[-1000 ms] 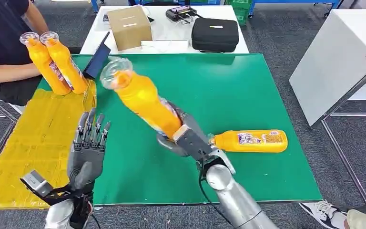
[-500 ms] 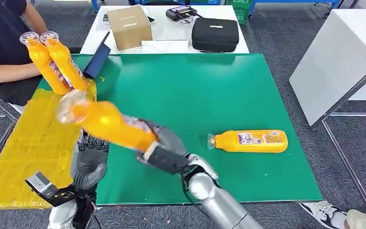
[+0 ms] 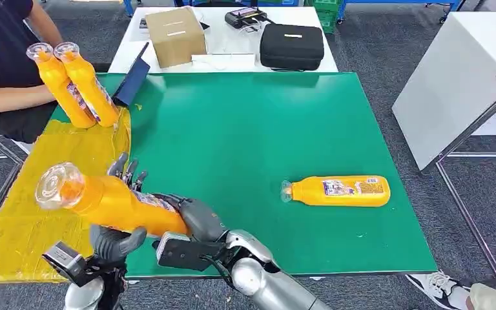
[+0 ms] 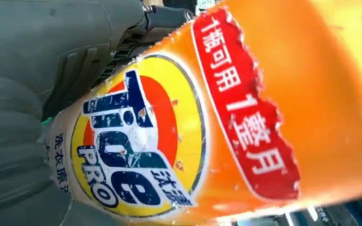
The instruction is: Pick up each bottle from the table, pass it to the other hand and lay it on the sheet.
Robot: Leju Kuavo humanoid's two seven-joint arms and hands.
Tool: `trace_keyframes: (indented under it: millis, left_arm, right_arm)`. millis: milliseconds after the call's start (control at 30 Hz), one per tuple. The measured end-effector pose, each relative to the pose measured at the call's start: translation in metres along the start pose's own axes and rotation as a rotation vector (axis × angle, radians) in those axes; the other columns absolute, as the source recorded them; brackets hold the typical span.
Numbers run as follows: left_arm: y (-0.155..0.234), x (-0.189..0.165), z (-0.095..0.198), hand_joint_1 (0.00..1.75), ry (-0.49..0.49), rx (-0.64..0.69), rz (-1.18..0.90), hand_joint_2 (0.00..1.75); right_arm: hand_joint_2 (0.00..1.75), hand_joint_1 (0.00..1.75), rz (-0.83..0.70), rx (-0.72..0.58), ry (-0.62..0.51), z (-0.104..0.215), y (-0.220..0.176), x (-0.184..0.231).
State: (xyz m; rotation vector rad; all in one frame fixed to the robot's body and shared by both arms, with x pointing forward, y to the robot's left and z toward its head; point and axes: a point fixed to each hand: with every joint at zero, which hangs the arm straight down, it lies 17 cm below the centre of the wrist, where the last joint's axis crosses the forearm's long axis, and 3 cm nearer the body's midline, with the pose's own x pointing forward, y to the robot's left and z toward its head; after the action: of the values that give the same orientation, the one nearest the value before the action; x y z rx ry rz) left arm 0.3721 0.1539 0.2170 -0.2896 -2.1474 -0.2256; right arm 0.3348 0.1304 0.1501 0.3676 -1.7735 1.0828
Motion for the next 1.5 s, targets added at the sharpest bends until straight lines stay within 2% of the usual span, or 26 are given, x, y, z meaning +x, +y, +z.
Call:
trace_keyframes:
  millis: [600,633,667,700,800,1000,1033,1067,1233,1367,1500]
  left_arm:
    - [0.002,-0.002,0.004,1.75,0.002,-0.002,-0.008,1.75]
    - [0.003,-0.002,0.004,1.75,0.001,-0.001,-0.009,1.75]
    - [0.004,-0.002,0.004,1.75,-0.001,0.002,-0.011,1.75]
    - [0.005,-0.002,0.003,1.75,-0.002,0.007,-0.017,1.75]
    - [0.013,-0.006,0.001,1.75,0.000,0.029,-0.155,1.75]
    - [0.016,-0.008,0.001,1.75,0.004,0.035,-0.226,1.75]
    - [0.045,-0.014,0.002,1.75,0.019,0.099,-0.495,1.75]
    - [0.096,-0.022,0.010,1.75,0.069,0.158,-0.833,1.75]
    - [0.191,-0.038,0.037,1.75,0.213,0.186,-1.277,1.75]
    - [0.238,-0.039,0.059,1.75,0.277,0.112,-1.699,1.75]
    - [0.271,-0.055,0.087,1.75,0.380,0.012,-1.833,1.75]
  right_arm:
    - [1.75,1.75,0.011,0.026,0.013,0.001,0.010,-0.005]
    - [1.75,1.66,0.014,0.022,0.014,0.001,0.009,-0.006]
    - [1.75,0.49,0.017,0.018,0.015,0.001,0.009,-0.006]
    - [1.75,0.00,0.021,0.013,0.016,0.001,0.008,-0.007]
    - [1.75,0.00,0.057,-0.028,0.031,0.005,0.000,-0.016]
    - [1.75,0.00,0.071,-0.044,0.042,0.009,-0.005,-0.022]
    - [1.75,0.00,0.092,-0.088,0.074,0.030,-0.018,-0.041]
    - [1.75,0.00,0.127,-0.163,0.125,0.068,-0.053,-0.071]
    - [1.75,0.00,0.214,-0.281,0.218,0.163,-0.125,-0.113]
    - [1.75,0.00,0.264,-0.340,0.281,0.228,-0.172,-0.127]
    - [1.75,0.00,0.327,-0.375,0.324,0.267,-0.207,-0.130]
